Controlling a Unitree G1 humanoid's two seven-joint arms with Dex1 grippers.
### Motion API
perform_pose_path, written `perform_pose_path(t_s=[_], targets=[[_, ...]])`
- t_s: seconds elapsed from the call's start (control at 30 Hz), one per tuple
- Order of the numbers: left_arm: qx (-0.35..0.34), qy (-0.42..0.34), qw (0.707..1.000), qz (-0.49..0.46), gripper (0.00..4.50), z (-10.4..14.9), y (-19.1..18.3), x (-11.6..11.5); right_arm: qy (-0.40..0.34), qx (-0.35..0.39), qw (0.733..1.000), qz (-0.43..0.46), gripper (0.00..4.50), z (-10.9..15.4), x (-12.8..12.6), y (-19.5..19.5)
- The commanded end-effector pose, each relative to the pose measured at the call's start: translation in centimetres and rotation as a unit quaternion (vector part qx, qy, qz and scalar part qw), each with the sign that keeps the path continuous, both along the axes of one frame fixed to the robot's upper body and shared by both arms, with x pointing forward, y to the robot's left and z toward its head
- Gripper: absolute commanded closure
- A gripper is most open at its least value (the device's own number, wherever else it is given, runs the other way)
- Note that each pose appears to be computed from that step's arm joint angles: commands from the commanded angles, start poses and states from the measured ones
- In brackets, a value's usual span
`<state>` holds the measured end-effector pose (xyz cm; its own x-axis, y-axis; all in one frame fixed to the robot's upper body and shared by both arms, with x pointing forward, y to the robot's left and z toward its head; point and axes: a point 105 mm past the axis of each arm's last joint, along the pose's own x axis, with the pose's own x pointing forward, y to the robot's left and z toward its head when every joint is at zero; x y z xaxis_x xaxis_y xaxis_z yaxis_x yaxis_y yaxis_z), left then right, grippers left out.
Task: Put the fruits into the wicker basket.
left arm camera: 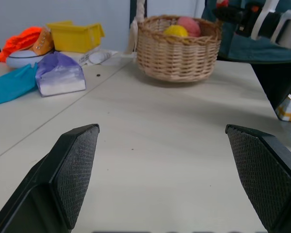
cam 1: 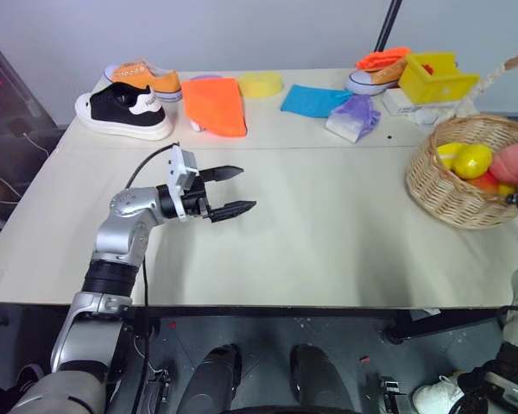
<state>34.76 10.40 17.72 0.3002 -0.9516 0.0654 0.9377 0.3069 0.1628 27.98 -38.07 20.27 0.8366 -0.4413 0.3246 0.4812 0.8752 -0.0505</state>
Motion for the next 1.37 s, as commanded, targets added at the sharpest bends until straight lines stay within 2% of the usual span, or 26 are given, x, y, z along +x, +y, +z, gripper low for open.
perform_pose_path(t_s=[0.03, 0.13, 0.2, 0.23, 0.27, 0.37, 0.43, 0.5, 0.57, 0.63, 0.73, 0.83, 0.93, 1.0, 1.1, 1.17, 1.23, 1.37], targets=[[-0.005, -0.019, 1.000, 0.010, 0.00, 0.9, 0.7, -0.2, -0.037, -0.028, 0.999, 0.008, 2.80, 2.1, -0.3, 0.7], [-0.005, -0.018, 1.000, 0.022, 0.00, 0.7, 1.1, -0.2, -0.044, -0.033, 0.998, 0.022, 1.07, 2.9, -0.6, 1.1], [-0.007, -0.016, 0.999, 0.038, 0.00, 0.4, 1.8, -0.2, -0.040, -0.049, 0.998, 0.027, 0.15, 3.2, -1.5, 1.9], [-0.014, -0.015, 0.999, 0.048, 0.00, 0.3, 2.2, -0.1, -0.029, -0.065, 0.997, 0.024, 0.06, 3.1, -1.9, 2.4], [-0.024, -0.012, 0.998, 0.058, 0.00, 0.3, 2.7, 0.0, -0.023, -0.077, 0.997, 0.017, 0.06, 2.9, -2.3, 3.0], [-0.025, -0.007, 0.996, 0.090, 0.00, -0.6, 4.1, 0.3, -0.061, -0.053, 0.997, -0.021, 0.06, 3.0, -3.6, 5.5], [-0.031, -0.010, 0.994, 0.102, 0.00, -0.6, 4.5, 0.1, -0.080, -0.047, 0.996, -0.005, 0.06, 3.2, -3.3, 8.1], [-0.034, -0.010, 0.993, 0.111, 0.00, -0.5, 4.8, -0.3, -0.093, -0.049, 0.993, 0.045, 0.06, 3.3, -2.1, 11.0], [-0.037, -0.007, 0.989, 0.145, 0.00, -0.5, 6.1, -0.4, -0.090, -0.064, 0.981, 0.158, 0.06, 3.2, 0.1, 14.9], [-0.038, -0.004, 0.983, 0.177, 0.00, -0.5, 7.1, -0.3, -0.079, -0.081, 0.967, 0.230, 0.06, 2.9, 1.4, 17.2], [-0.039, -0.027, 0.969, 0.242, 0.00, 0.1, 9.2, -0.4, -0.046, -0.109, 0.930, 0.349, 0.06, 1.8, 3.8, 20.6], [-0.058, -0.030, 0.940, 0.335, 0.00, 0.4, 12.0, -0.2, 0.033, -0.133, 0.845, 0.517, 0.06, -1.3, 4.8, 25.3], [-0.065, -0.043, 0.911, 0.406, 0.00, 0.5, 14.4, -0.6, 0.074, -0.145, 0.780, 0.605, 0.06, -3.0, 5.0, 27.4], [-0.045, -0.051, 0.883, 0.464, 0.00, -0.1, 16.4, -1.0, 0.086, -0.154, 0.747, 0.641, 0.06, -3.3, 5.2, 28.5], [-0.029, -0.052, 0.847, 0.528, 0.00, -0.9, 18.5, -1.4, 0.086, -0.163, 0.732, 0.655, 0.06, -3.4, 5.9, 29.1], [-0.049, -0.056, 0.825, 0.559, 0.00, -0.7, 19.7, -2.1, 0.089, -0.163, 0.722, 0.667, 0.06, -3.8, 6.2, 29.7], [-0.039, -0.050, 0.814, 0.577, 0.00, -1.0, 20.3, -2.5, 0.091, -0.163, 0.714, 0.675, 0.06, -4.1, 6.1, 30.0], [-0.028, -0.039, 0.811, 0.583, 0.00, -1.3, 20.6, -3.4, 0.094, -0.152, 0.705, 0.686, 0.06, -4.5, 5.8, 30.3]])
